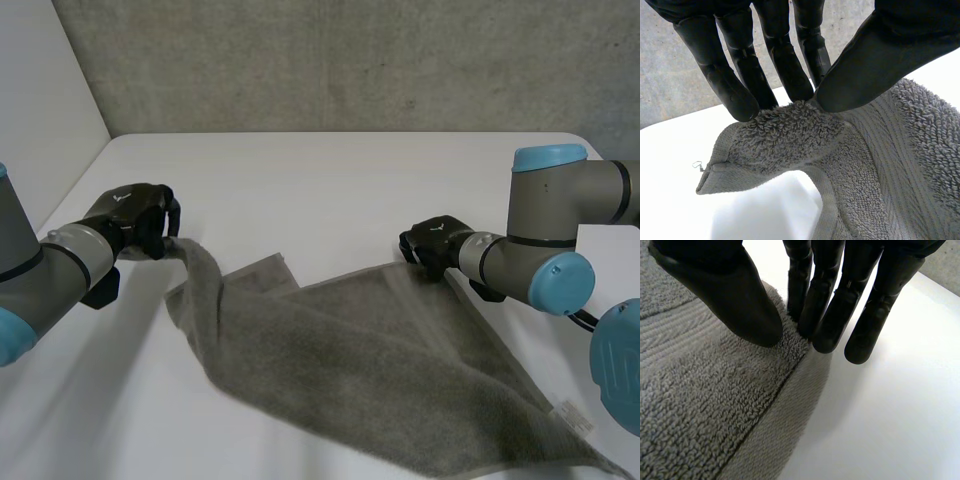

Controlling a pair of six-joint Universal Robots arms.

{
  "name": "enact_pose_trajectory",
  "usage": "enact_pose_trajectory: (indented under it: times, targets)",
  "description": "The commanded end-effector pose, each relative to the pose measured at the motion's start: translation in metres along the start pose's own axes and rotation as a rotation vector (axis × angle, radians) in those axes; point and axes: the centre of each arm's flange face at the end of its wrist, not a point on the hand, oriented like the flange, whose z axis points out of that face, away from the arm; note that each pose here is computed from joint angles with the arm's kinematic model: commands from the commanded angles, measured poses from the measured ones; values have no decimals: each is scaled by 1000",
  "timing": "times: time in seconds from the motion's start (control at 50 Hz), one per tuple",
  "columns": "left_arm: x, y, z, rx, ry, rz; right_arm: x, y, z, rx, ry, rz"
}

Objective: Fold the towel.

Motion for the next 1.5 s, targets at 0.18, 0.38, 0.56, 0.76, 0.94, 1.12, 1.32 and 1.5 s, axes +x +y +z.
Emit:
enact_pose_trajectory:
  times: [0.18, 0.38, 0.56, 0.76, 0.94, 1.12, 1.32, 1.5]
  targets:
    - [0, 0, 0, -1, -2, -2, -4, -2, -10, -10, -14, 3]
    - [0, -3, 0, 9, 1, 2, 2, -28, -28, 75, -23, 24]
    - [-6, -55, 20, 217, -10, 56, 41, -109, -55, 496, 229, -93]
    - [-12, -176, 4, 662, -75, 39, 72, -203, -140, 983, 517, -109]
    - [-23, -188, -10, 739, -104, -4, 72, -193, -150, 901, 451, -93]
    - [-11, -79, 3, 388, -44, 85, 61, -115, -121, 605, 189, -59]
    - [-18, 39, -23, 16, -74, 291, 23, 13, -112, 199, 65, -174]
    - [-7, 72, -41, -83, -3, 390, 5, 61, -121, 50, 29, -198]
